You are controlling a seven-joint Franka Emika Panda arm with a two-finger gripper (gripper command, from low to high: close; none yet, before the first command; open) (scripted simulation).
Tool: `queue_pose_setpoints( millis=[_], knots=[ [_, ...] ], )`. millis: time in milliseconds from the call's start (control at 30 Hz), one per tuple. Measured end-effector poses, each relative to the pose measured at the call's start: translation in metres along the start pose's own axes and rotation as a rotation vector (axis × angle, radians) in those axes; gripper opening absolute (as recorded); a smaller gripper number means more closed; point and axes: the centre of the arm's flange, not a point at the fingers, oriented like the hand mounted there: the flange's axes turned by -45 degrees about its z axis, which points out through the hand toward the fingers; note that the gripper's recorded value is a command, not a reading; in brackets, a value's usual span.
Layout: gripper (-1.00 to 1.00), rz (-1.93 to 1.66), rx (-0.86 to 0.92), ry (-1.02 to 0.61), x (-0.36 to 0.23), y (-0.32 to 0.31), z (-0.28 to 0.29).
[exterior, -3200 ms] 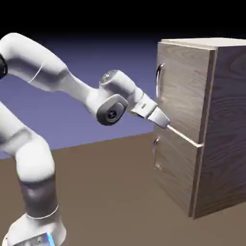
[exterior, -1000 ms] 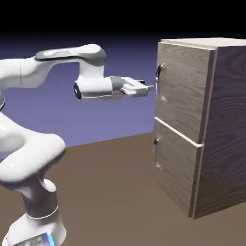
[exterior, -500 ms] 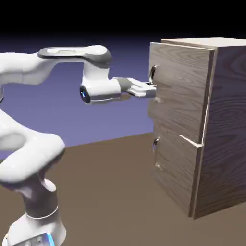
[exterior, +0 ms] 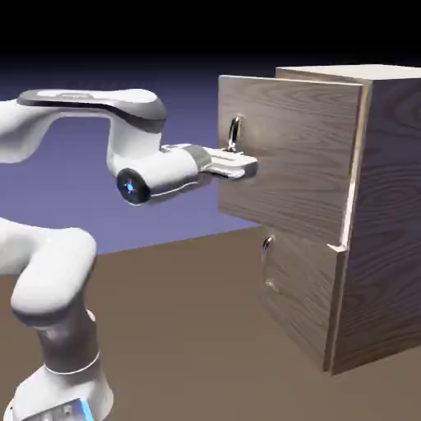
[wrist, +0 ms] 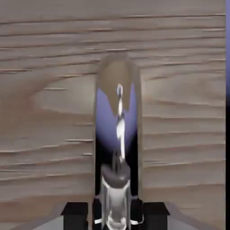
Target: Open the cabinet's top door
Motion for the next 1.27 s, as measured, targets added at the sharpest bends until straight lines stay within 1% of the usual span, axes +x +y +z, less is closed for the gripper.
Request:
queue_pose_setpoints(
  millis=[467, 800, 1067, 1267],
  knots=[
    [-1.0, 0.0, -0.32, 0.0, 0.0, -0.058, -0.072],
    [-1.0, 0.0, -0.613, 0.0, 0.0, -0.13, -0.118],
    [-1.0, 0.0, -0.836, 0.0, 0.0, -0.191, -0.139],
    [-1.0, 0.0, -0.968, 0.0, 0.0, -0.228, -0.144]
  ],
)
